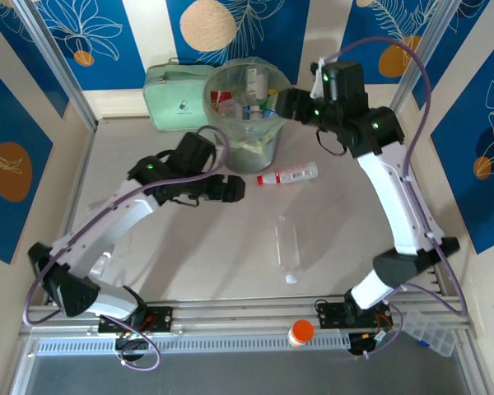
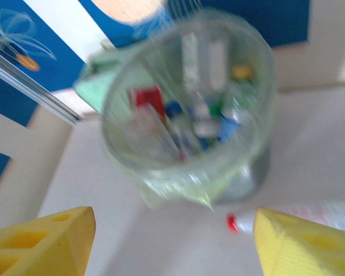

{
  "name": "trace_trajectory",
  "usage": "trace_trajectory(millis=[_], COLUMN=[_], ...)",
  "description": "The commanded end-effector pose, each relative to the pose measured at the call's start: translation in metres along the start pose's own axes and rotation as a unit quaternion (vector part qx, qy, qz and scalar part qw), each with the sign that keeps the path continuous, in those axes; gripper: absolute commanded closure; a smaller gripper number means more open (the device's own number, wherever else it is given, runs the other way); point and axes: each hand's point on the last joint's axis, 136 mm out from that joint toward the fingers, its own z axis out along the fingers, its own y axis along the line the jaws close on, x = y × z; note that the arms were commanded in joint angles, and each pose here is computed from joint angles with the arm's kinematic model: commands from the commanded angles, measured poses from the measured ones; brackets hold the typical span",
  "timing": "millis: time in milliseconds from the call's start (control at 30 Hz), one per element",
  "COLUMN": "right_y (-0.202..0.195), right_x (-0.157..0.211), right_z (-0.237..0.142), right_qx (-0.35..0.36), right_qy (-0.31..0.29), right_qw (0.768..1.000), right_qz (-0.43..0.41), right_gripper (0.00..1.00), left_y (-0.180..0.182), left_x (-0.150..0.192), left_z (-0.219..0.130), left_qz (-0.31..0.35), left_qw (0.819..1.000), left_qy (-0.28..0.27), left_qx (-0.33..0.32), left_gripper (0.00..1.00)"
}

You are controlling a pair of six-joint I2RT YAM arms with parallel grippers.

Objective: Put the plastic bottles in the bin

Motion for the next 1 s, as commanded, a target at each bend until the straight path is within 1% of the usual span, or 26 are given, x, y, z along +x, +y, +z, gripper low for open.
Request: trace_trajectory(millis=[0, 167, 233, 300, 433, 567, 633, 767, 900, 967], right_y=[-0.028, -0.062, -0.075, -0.086, -0.106, -0.12, -0.126, -0.135, -0.138, -0.138], right_x=[0.035, 0.1, 0.121, 0.135, 0.153, 0.17, 0.175, 0.182, 0.193, 0.197], right_z=[-0.03, -0.055, -0.065, -0.074, -0.09, -0.097, -0.102, -0.108, -0.11, -0.11], right_qx=[0.036, 0.068, 0.078, 0.087, 0.103, 0.113, 0.119, 0.123, 0.126, 0.123], right_qy=[0.022, 0.072, 0.08, 0.078, 0.064, 0.069, 0.069, 0.063, 0.07, 0.075], right_qw=[0.999, 0.994, 0.992, 0.991, 0.989, 0.987, 0.986, 0.986, 0.986, 0.986], right_qz=[0.022, 0.046, 0.059, 0.068, 0.083, 0.092, 0.095, 0.092, 0.08, 0.079], right_gripper=[0.27, 0.26, 0.26, 0.26, 0.25, 0.25, 0.25, 0.25, 0.25, 0.25], left_y=[-0.019, -0.042, -0.05, -0.05, -0.051, -0.061, -0.063, -0.068, -0.07, -0.066], left_x=[-0.001, 0.014, 0.019, 0.024, 0.036, 0.057, 0.068, 0.083, 0.097, 0.102], left_z=[0.023, 0.075, 0.097, 0.116, 0.147, 0.171, 0.182, 0.195, 0.209, 0.215], left_qz=[0.004, 0.011, 0.004, -0.016, -0.055, -0.074, -0.078, -0.087, -0.106, -0.112], left_qw=[1.0, 0.997, 0.994, 0.991, 0.979, 0.964, 0.956, 0.945, 0.936, 0.933], left_qy=[0.015, 0.079, 0.106, 0.133, 0.192, 0.251, 0.277, 0.305, 0.322, 0.324], left_qx=[0.011, 0.02, 0.018, 0.001, -0.03, -0.039, -0.055, -0.08, -0.092, -0.108], left_gripper=[0.12, 0.1, 0.09, 0.08, 0.04, 0.02, 0.01, 0.01, 0.01, 0.01])
